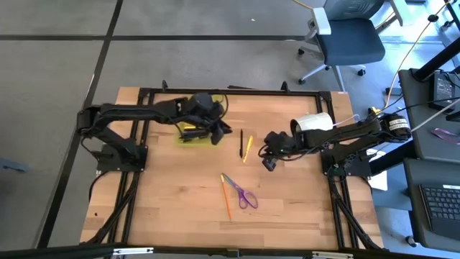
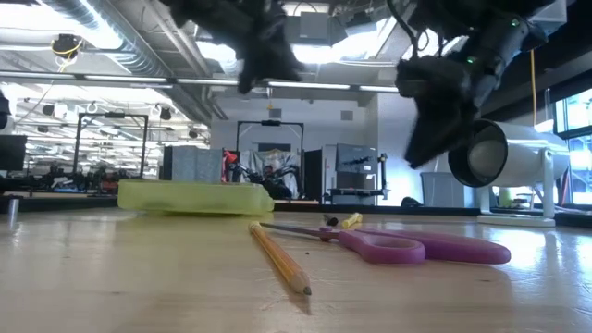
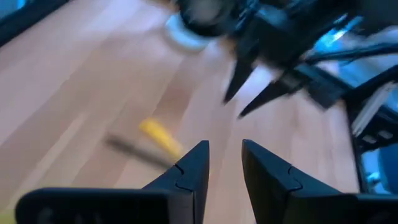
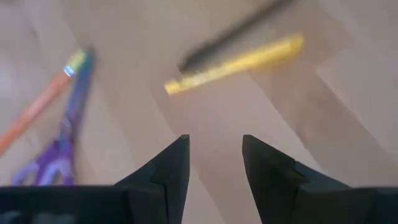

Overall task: Pick & place school supplies into a supply box
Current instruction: Put the black pen into the yellow supply box

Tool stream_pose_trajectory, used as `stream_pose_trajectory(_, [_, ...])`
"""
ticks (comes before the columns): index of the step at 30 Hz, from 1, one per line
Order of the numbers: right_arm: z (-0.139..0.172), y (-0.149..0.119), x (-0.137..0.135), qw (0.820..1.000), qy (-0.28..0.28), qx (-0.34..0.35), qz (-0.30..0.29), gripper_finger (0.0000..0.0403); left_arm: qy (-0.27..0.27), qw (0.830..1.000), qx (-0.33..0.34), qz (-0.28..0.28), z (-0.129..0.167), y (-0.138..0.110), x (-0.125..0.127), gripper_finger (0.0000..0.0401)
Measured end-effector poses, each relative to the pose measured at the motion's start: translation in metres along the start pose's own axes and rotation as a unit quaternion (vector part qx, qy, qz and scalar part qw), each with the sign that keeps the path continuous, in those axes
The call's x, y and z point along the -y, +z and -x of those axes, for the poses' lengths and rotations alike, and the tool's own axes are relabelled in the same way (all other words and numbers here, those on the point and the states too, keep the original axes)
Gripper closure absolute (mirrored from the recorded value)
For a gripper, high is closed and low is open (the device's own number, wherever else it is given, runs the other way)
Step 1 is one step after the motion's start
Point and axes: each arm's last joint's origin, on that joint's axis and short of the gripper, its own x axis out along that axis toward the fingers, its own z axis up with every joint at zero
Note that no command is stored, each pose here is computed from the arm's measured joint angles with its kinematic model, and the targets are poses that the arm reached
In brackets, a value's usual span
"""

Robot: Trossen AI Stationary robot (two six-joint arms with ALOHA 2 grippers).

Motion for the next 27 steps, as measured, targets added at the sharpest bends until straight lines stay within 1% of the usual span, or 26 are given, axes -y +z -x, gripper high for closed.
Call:
stream_pose_trajectory(3, [0.003,-0.009,0.000,0.999,-0.008,-0.033,0.001,0.0251,-0.021,0.999,0.021,-0.027,-0.012,0.001,0.008,0.0318])
stream_pose_trajectory(5, [0.009,-0.013,-0.004,0.999,-0.004,-0.040,0.012,0.0251,-0.025,0.999,0.024,-0.028,-0.018,-0.001,0.010,0.0317])
stream_pose_trajectory(9, [0.023,-0.019,-0.013,0.999,0.002,-0.013,0.034,0.0251,-0.020,1.000,-0.001,-0.004,-0.032,-0.009,0.008,0.0299])
stream_pose_trajectory(12, [0.035,-0.023,-0.018,0.999,-0.002,0.016,0.040,0.0251,-0.020,1.000,-0.015,0.013,-0.041,-0.015,0.010,0.0276])
stream_pose_trajectory(15, [0.045,-0.026,-0.020,0.998,-0.009,0.040,0.042,0.0251,-0.029,0.999,-0.019,0.023,-0.058,-0.022,0.015,0.0249])
stream_pose_trajectory(19, [0.052,-0.029,-0.020,0.998,-0.009,0.045,0.046,0.0251,-0.062,0.998,0.006,0.010,-0.081,-0.029,0.025,0.0213])
stream_pose_trajectory(22, [0.054,-0.032,-0.020,0.998,-0.013,0.035,0.055,0.0251,-0.090,0.995,0.029,0.024,-0.095,-0.033,0.034,0.0193])
stream_pose_trajectory(25, [0.054,-0.036,-0.020,0.997,-0.019,0.023,0.065,0.0251,-0.121,0.990,0.062,0.036,-0.100,-0.032,0.043,0.0184])
stream_pose_trajectory(27, [0.055,-0.038,-0.021,0.997,-0.018,0.021,0.069,0.0251,-0.135,0.987,0.082,0.027,-0.100,-0.029,0.048,0.0182])
